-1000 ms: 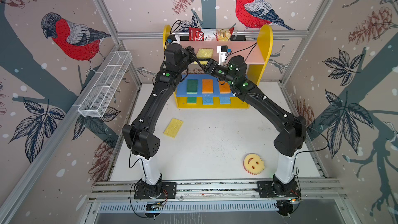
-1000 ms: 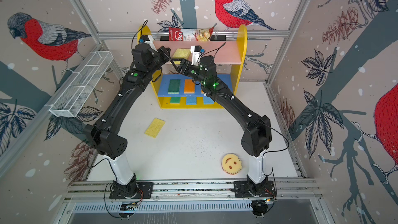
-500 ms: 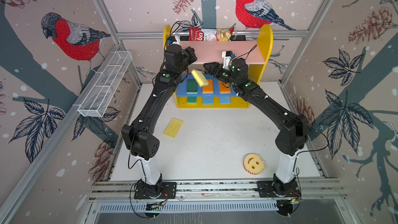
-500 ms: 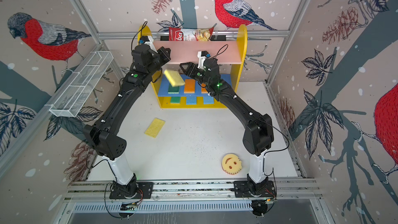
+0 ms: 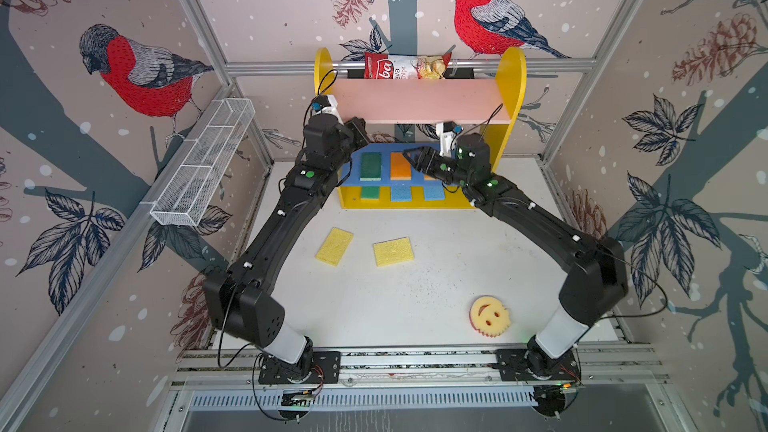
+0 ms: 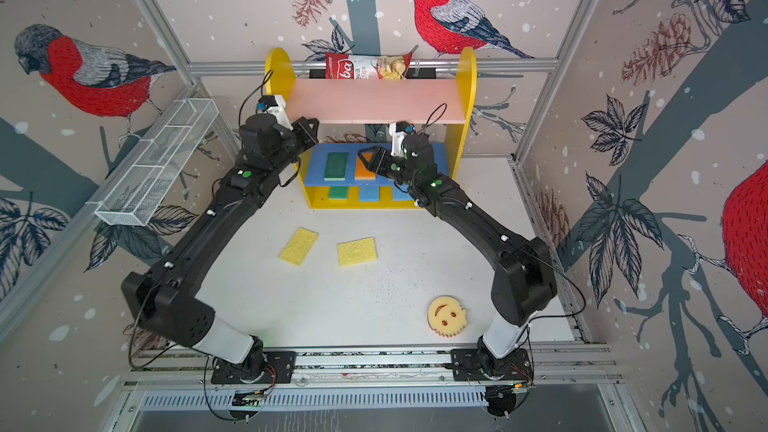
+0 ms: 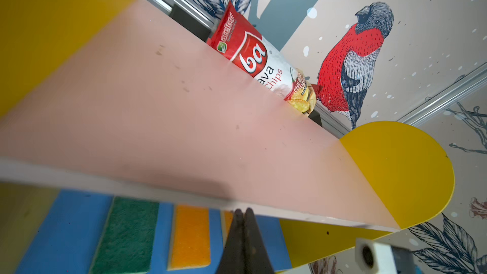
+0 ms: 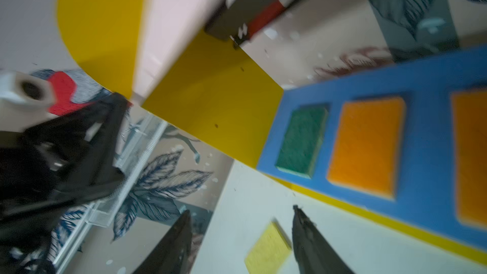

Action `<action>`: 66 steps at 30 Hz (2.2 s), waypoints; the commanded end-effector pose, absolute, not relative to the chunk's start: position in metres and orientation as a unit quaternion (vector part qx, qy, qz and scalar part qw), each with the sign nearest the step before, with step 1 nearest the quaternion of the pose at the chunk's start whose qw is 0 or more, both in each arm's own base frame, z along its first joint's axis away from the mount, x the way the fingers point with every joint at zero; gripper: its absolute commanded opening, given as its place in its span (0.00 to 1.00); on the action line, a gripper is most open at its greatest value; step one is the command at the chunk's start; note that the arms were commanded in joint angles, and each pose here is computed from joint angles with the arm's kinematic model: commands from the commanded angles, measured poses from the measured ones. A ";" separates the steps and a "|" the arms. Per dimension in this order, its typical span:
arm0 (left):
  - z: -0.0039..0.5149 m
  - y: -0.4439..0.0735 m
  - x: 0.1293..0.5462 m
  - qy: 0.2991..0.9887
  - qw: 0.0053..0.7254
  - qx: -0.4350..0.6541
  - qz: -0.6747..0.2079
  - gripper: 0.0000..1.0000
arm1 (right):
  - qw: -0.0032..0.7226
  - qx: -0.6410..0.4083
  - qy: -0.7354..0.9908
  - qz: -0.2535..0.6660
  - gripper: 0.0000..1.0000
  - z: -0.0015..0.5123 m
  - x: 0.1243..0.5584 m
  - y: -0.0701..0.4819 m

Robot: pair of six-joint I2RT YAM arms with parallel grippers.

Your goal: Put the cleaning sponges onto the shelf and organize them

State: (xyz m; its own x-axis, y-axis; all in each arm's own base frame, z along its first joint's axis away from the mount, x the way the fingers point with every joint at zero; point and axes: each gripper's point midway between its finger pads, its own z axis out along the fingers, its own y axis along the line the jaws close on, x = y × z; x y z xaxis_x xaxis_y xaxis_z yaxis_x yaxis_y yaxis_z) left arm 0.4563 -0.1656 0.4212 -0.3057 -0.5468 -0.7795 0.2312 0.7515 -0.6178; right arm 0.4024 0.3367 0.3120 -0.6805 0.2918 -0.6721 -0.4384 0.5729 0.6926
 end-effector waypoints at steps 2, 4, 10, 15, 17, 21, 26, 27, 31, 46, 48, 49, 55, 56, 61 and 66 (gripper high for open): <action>0.419 -0.152 0.434 0.722 0.605 -0.092 -0.322 0.00 | 0.391 -0.052 0.841 0.371 0.62 0.265 0.384 0.308; 0.408 -0.148 0.424 0.732 0.598 -0.091 -0.313 0.00 | 0.380 -0.060 0.858 0.341 0.62 0.245 0.377 0.300; 0.352 -0.140 0.394 0.773 0.553 -0.091 -0.297 0.07 | 0.345 -0.081 0.887 0.297 0.62 0.192 0.360 0.287; 0.273 -0.129 0.368 0.819 0.491 -0.119 -0.271 0.19 | 0.312 -0.092 0.905 0.273 0.62 0.151 0.351 0.288; 0.242 -0.129 0.359 0.830 0.465 -0.131 -0.278 0.19 | 0.294 -0.098 0.912 0.270 0.61 0.134 0.349 0.291; 0.191 -0.147 0.347 0.837 0.408 -0.149 -0.333 0.12 | 0.273 -0.106 0.918 0.267 0.60 0.110 0.348 0.303; 0.146 -0.183 0.342 0.866 0.356 -0.119 -0.330 0.09 | 0.251 -0.130 0.922 0.266 0.58 0.088 0.341 0.326; 0.141 -0.188 0.342 0.870 0.349 -0.113 -0.328 0.09 | 0.247 -0.134 0.923 0.264 0.58 0.083 0.339 0.329; 0.118 -0.204 0.344 0.885 0.307 -0.102 -0.336 0.09 | 0.225 -0.141 0.929 0.257 0.58 0.063 0.331 0.337; 0.078 -0.211 0.346 0.899 0.267 -0.109 -0.329 0.18 | 0.177 -0.164 0.941 0.239 0.27 0.019 0.315 0.349; 0.077 -0.210 0.347 0.901 0.265 -0.109 -0.326 0.25 | 0.178 -0.170 0.939 0.239 0.14 0.019 0.316 0.351; 0.076 -0.210 0.348 0.901 0.265 -0.108 -0.326 0.28 | 0.181 -0.175 0.938 0.240 0.11 0.021 0.318 0.353; 0.087 -0.203 0.353 0.896 0.279 -0.103 -0.331 0.62 | 0.216 -0.244 0.911 0.253 0.00 0.053 0.324 0.365; 0.091 -0.202 0.355 0.894 0.282 -0.099 -0.333 0.67 | 0.224 -0.260 0.905 0.253 0.00 0.060 0.325 0.366; 0.109 -0.193 0.360 0.894 0.298 -0.075 -0.326 0.77 | 0.250 -0.313 0.873 0.280 0.00 0.099 0.328 0.368; 0.133 -0.187 0.359 0.886 0.326 -0.044 -0.327 0.84 | 0.263 -0.369 0.832 0.321 0.00 0.134 0.317 0.374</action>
